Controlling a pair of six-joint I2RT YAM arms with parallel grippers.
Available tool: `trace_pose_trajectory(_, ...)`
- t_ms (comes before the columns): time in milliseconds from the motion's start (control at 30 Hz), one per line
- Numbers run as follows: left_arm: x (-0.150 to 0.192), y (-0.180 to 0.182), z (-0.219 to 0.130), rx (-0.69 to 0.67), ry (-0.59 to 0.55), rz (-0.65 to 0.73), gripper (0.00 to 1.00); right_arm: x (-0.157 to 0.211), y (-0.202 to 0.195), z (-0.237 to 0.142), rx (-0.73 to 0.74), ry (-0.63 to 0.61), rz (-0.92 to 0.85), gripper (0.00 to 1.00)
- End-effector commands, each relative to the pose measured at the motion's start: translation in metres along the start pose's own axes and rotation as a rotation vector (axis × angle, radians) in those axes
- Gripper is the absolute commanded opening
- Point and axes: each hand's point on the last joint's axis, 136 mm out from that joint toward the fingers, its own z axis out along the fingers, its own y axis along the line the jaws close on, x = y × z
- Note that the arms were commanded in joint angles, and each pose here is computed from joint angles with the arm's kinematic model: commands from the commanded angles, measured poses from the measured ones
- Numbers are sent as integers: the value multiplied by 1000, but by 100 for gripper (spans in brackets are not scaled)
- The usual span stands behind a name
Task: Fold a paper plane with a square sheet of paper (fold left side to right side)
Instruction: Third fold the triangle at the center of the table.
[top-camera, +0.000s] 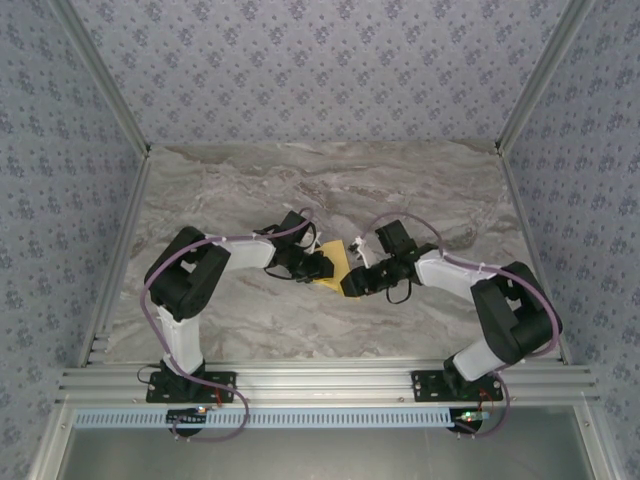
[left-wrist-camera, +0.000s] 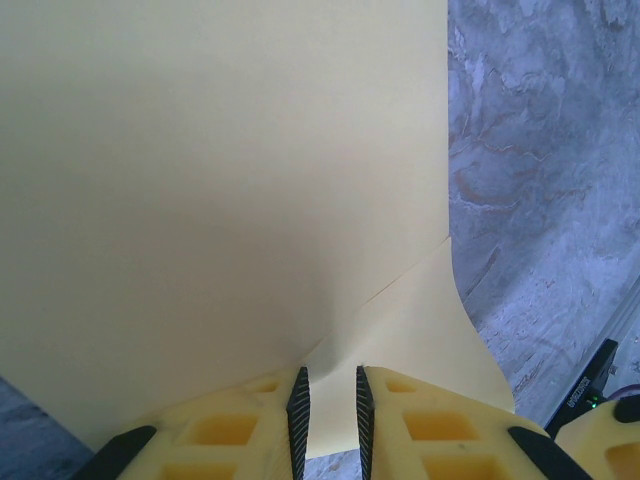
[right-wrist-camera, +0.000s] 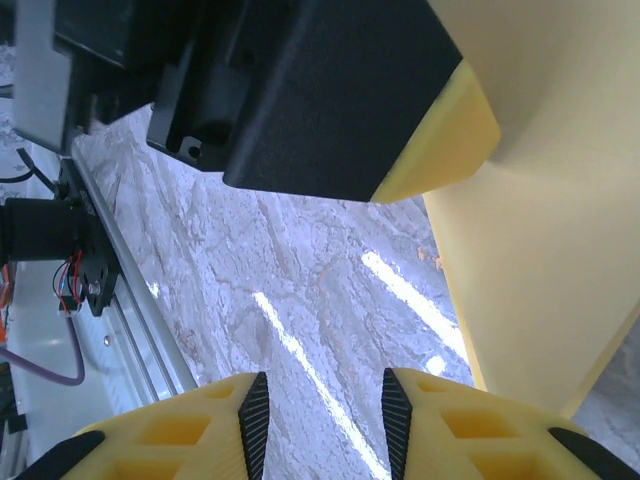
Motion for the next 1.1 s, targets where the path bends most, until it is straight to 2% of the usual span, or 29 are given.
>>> trace_pose_trajectory(0,17,30,7,-100,34,-41,23,15,-3,9,-22,68,62,39)
trace_pose_trajectory(733,16,31,6,-110,34,-37,22,33,-35,20,87,127,102,38)
trace_pose_trajectory(1067,16,31,6,-112,33,-36,22,43,-28,20,51,147,115,37)
